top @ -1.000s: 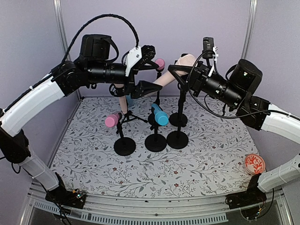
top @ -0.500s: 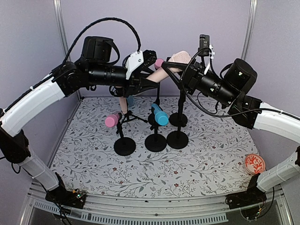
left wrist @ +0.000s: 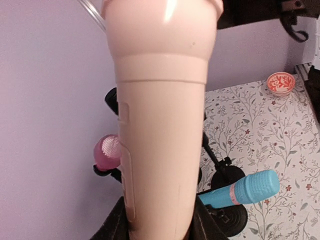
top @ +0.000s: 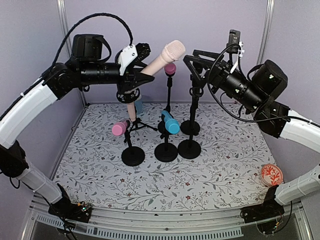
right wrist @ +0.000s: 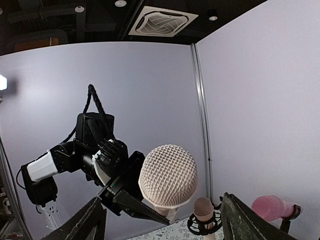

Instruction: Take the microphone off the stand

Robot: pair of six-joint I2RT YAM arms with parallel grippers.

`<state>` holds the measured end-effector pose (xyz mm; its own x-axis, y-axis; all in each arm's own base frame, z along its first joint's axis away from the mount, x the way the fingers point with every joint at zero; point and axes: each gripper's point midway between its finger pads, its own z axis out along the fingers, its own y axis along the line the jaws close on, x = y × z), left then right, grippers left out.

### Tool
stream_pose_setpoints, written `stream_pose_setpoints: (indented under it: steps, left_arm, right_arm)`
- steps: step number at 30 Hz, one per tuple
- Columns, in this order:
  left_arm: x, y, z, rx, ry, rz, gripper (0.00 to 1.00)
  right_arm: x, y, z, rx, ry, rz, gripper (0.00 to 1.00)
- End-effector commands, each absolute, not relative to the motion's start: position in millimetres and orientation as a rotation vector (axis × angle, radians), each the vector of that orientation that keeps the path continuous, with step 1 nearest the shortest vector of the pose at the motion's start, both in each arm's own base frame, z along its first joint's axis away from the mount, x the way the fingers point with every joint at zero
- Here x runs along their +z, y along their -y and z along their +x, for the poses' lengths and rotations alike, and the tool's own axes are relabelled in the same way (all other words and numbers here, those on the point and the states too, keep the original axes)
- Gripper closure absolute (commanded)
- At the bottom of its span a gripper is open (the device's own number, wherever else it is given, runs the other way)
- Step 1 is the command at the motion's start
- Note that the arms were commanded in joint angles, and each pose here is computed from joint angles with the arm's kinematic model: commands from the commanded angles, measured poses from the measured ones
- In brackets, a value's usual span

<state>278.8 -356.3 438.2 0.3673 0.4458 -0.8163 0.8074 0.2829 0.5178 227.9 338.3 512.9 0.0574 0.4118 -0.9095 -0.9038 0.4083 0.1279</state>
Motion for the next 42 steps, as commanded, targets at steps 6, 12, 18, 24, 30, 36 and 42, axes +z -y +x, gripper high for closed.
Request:
stream_pose_setpoints:
  steps: [6, 12, 18, 24, 30, 36, 42]
  left_arm:
    - [452.7, 179.8, 325.4, -0.077, -1.512, 0.998, 1.0]
    - [360.4, 78.8, 326.1, 0.053, -1.759, 0.857, 1.0]
    - [232.6, 36.8, 336.3, 0.039, -2.077, 0.794, 1.0]
    - [164.6, 31.9, 365.2, -0.026, -2.247, 0.725, 1.0]
    - [104.8, 12.5, 388.6, 0.083, -2.386, 0.73, 1.0]
    - [44.4, -12.4, 375.0, 0.164, -2.597, 0.698, 1.0]
    - [23.6, -20.8, 349.1, 0.166, -2.662, 0.618, 0.97]
  right_arm:
    - [498.0, -260.1, 240.9, 0.84, -1.18, -0.374, 0.19]
    - [435.3, -227.0, 258.3, 0.854, -1.412, -0.25, 0.26]
    - [356.4, -223.9, 274.0, 1.047, -1.738, -0.134, 0.26]
    - [291.9, -237.6, 276.9, 1.19, -1.946, -0.108, 0.21]
    - [259.8, -230.9, 279.5, 1.262, -1.992, 0.002, 0.21]
    - [223.9, -225.1, 276.6, 1.384, -2.063, 0.085, 0.22]
    - [196.7, -235.6, 282.0, 1.544, -2.118, 0.082, 0.22]
